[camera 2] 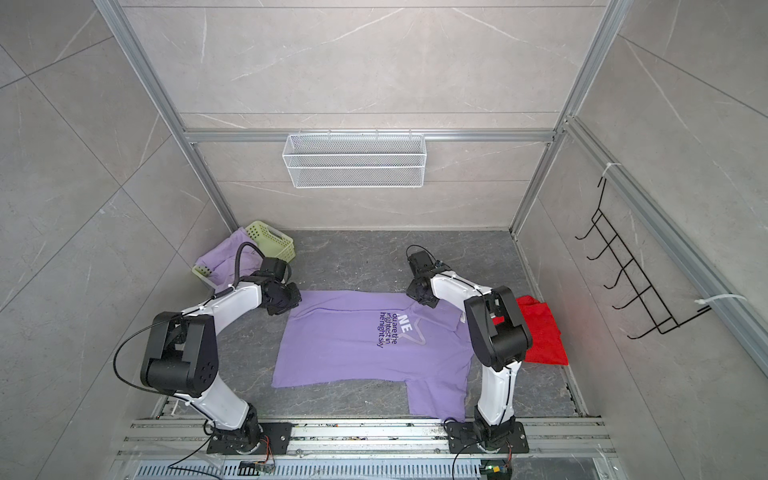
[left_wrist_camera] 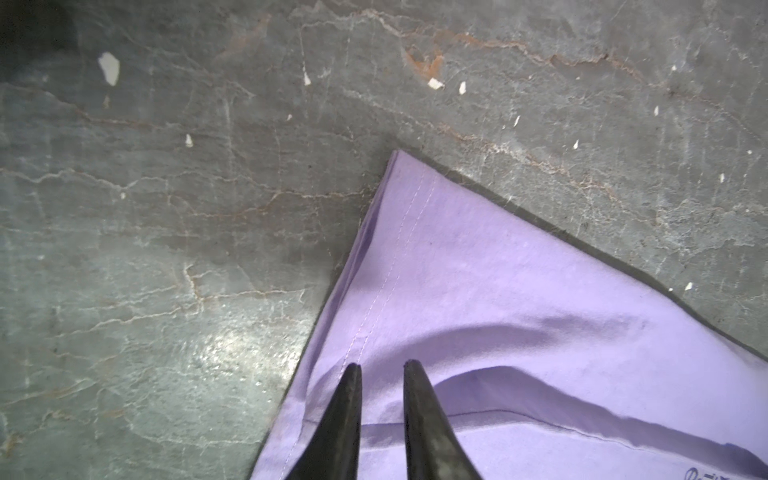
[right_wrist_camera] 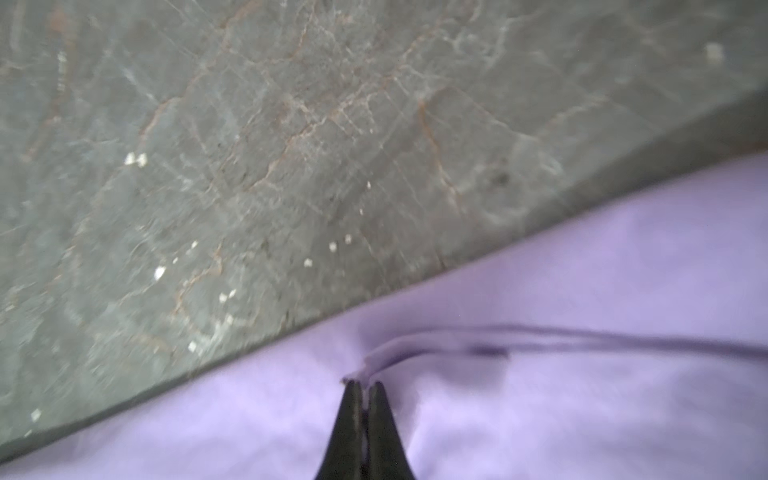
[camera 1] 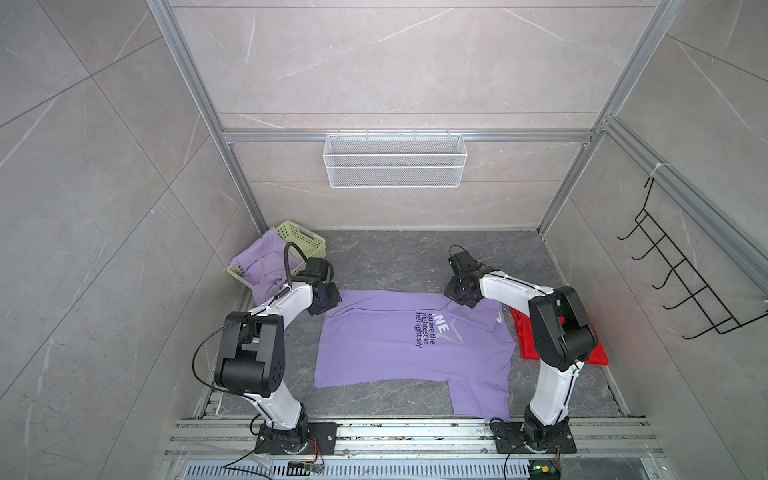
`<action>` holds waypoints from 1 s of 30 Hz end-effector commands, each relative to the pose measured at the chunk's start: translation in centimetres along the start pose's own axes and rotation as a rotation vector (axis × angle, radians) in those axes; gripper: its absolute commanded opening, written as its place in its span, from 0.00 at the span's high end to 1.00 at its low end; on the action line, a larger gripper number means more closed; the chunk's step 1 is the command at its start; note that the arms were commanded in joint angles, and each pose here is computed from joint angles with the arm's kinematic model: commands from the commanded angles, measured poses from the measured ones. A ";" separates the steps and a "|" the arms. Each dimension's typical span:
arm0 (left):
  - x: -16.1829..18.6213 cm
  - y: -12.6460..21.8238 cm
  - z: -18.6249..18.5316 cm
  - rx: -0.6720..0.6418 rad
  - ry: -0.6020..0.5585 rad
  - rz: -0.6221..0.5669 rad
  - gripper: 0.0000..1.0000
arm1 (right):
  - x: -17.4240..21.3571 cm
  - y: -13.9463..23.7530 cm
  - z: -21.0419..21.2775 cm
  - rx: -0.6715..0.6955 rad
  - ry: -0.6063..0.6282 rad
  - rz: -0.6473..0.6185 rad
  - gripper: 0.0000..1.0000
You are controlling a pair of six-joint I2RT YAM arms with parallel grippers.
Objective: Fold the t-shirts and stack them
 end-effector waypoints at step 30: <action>-3.2 -2.9 -4.9 0.068 -0.121 0.058 0.77 | 2.7 12.2 -2.5 0.193 0.014 -0.199 0.32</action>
Point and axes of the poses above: each gripper's point midway between its finger pads, its own y axis back along the fingers, its own z axis along the line the jaws close on, x = y × z, the point moved 3 cm from there along y, back along the fingers, and after that the axes turned 14 degrees about y, right-handed, at the moved point
